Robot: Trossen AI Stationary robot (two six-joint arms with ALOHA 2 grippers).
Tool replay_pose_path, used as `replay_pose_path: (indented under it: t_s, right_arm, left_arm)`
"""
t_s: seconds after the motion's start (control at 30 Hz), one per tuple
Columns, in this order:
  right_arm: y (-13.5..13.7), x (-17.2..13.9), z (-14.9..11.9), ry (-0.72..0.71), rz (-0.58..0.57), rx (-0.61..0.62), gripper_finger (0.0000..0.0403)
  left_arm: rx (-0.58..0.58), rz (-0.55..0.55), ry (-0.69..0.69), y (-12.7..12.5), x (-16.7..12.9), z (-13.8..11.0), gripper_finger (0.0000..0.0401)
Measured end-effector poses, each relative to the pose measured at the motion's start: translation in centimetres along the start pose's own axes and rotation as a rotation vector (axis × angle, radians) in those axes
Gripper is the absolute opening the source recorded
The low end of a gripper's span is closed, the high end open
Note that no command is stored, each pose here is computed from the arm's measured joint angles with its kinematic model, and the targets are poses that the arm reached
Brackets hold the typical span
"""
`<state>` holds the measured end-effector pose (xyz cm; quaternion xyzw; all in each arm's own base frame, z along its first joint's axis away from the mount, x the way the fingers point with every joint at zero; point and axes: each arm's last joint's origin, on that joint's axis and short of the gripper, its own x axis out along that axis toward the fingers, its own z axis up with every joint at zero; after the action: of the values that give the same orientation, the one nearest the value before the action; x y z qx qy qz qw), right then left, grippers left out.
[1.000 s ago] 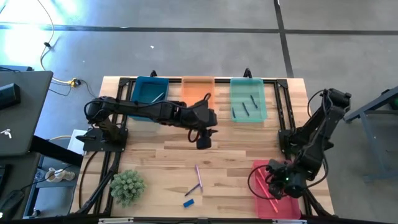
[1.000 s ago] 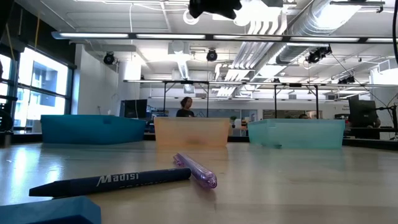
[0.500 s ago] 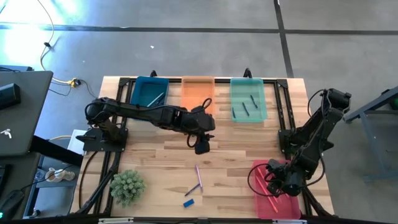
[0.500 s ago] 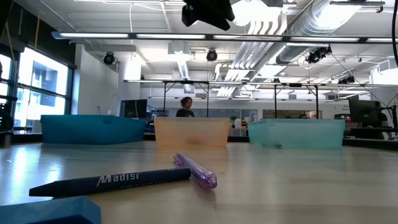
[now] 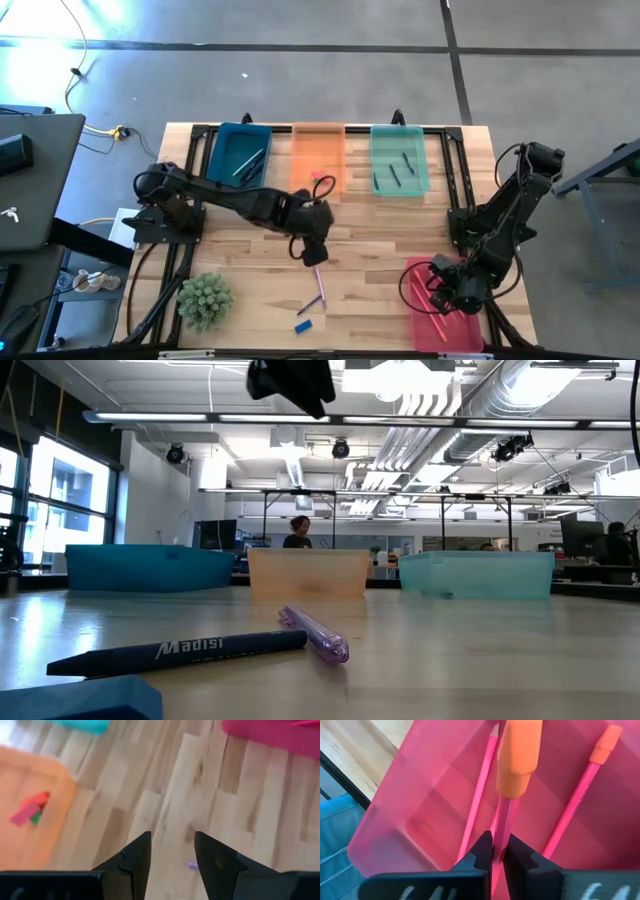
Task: Sort crayons/erasers/pens/pencils in bins
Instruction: Put the pink colored pencil into the pink bin
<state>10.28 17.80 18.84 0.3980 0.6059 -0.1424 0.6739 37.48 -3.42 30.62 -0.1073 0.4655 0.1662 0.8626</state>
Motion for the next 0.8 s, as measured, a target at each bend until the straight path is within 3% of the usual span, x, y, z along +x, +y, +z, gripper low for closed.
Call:
replay_pose_path:
  t_s: [0.57,0.8]
  right_arm:
    - [0.0,0.0,0.0,0.006,0.003,0.039,0.0014]
    - [0.2,0.0,-0.1,0.009,0.017,0.047,0.0091]
  left_arm:
    - [-0.065,-0.034,0.085,-5.3,-0.3,-3.6,0.014]
    - [-0.052,-0.084,0.15,-7.4,-0.7,-5.3,0.014]
